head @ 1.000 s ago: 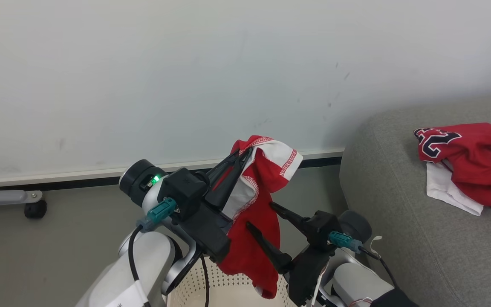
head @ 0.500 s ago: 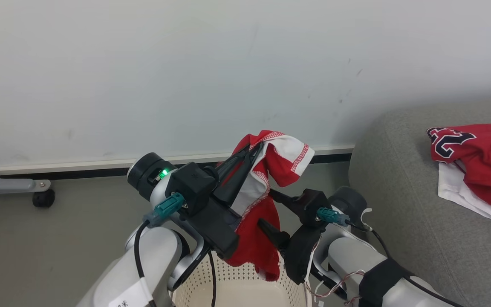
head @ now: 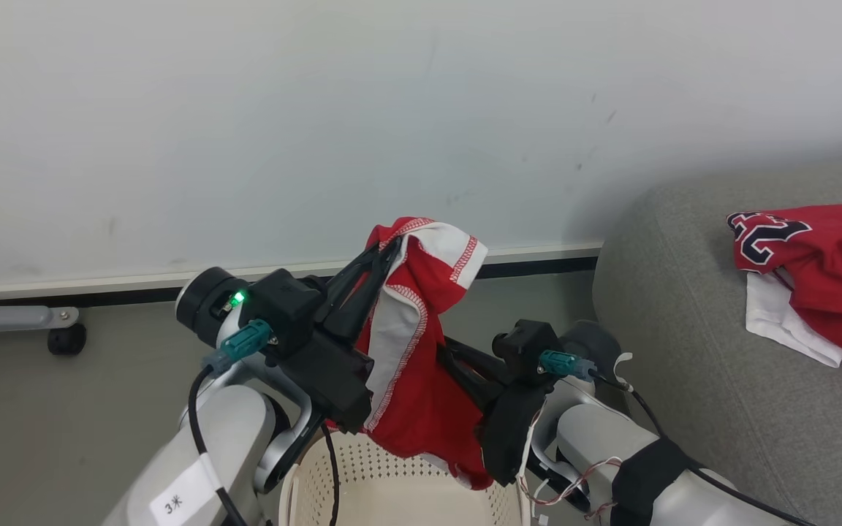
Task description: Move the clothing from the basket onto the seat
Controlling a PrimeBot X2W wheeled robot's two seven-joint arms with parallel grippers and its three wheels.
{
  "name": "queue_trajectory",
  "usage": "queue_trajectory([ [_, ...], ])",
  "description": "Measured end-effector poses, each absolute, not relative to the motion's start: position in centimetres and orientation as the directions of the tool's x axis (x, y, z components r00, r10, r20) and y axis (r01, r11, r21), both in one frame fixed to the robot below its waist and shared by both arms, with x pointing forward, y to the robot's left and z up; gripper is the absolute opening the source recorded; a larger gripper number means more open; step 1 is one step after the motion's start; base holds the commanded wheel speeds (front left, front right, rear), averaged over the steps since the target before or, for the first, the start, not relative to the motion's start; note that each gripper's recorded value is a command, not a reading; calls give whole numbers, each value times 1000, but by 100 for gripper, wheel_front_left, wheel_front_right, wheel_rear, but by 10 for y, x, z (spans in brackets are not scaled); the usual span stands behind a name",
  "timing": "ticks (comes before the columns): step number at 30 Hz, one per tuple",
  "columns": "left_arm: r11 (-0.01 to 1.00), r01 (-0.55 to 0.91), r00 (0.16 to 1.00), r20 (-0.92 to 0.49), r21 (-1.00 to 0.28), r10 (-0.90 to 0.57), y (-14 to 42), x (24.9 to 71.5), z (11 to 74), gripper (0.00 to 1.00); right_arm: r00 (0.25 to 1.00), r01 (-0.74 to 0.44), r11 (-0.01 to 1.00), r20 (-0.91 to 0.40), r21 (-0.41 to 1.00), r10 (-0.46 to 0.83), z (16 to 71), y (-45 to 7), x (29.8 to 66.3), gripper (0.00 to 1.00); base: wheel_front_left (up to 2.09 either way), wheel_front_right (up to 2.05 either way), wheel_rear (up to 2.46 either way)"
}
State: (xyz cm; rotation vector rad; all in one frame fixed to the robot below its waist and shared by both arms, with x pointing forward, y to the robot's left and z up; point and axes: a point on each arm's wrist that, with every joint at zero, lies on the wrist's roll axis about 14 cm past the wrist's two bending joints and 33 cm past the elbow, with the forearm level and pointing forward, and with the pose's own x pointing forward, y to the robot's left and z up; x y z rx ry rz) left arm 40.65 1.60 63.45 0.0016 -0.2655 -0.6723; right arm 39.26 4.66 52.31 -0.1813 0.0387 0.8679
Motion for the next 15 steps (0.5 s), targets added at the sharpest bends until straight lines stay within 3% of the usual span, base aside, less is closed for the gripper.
queue_trajectory([
  [2, 791, 609, 761, 237, 65, -605, 18, 409, 631, 0, 660, -751, 649, -94, -123, 746, 528, 43, 396, 0, 0, 0, 0],
  [3, 793, 606, 765, 233, 54, -600, 19, 410, 629, 20, 664, -747, 655, -92, -116, 742, 528, 42, 396, 0, 0, 0, 0],
  [4, 795, 605, 770, 227, 41, -597, 20, 411, 626, 49, 669, -743, 660, -90, -110, 738, 528, 40, 397, 0, 0, 0, 0],
  [5, 798, 601, 777, 214, 28, -593, 22, 411, 620, 92, 674, -738, 666, -86, -106, 733, 530, 38, 398, 0, 0, 0, 0],
  [6, 804, 594, 786, 200, 16, -585, 24, 412, 614, 100, 682, -731, 675, -80, -99, 727, 532, 35, 399, 0, 0, 0, 0],
  [15, 813, 580, 812, 129, -56, -570, 30, 411, 577, 100, 790, -612, 784, -18, -102, 613, 561, -23, 427, 0, 0, 0, 0],
])
